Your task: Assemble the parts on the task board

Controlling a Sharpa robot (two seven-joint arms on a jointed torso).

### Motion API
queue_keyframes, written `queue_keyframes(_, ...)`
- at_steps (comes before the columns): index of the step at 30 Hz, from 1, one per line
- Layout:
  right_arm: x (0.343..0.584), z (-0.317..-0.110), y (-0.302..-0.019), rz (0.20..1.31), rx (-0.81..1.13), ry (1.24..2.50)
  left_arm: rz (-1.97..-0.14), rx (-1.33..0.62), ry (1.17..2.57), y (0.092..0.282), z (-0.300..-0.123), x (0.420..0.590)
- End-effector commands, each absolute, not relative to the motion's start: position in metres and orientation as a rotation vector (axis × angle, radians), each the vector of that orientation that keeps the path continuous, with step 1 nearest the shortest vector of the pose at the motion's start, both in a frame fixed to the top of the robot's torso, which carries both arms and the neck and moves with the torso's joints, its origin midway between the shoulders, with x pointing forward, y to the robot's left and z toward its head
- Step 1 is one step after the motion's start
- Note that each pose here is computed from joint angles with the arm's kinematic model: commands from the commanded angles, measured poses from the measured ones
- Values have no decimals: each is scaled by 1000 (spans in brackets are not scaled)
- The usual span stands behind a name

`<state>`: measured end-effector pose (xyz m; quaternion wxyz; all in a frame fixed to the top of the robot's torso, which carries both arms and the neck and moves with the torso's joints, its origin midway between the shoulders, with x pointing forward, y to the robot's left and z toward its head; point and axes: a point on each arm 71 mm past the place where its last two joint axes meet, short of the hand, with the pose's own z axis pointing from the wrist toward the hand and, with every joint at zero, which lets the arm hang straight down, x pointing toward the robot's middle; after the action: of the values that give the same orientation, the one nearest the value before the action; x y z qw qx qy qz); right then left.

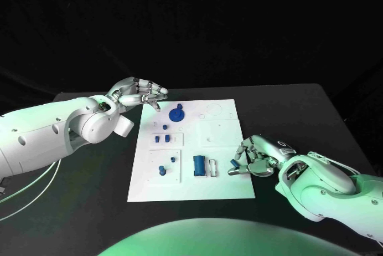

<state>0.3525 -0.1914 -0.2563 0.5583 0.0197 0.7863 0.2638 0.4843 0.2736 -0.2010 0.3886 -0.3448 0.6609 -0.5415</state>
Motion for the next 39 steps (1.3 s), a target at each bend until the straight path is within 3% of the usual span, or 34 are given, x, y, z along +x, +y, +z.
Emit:
queue_keyframes(1,353,-260,-192,524,-14,1877,-1400,-864,1681,271,-200,484)
queue_keyframes(14,357,-264,-196,419,-40,1888,-1400,-863,1680,271,-200,483)
queue_keyframes(39,359,-283,-186,401,-84,1949,-1399,-864,1683,272,-200,483)
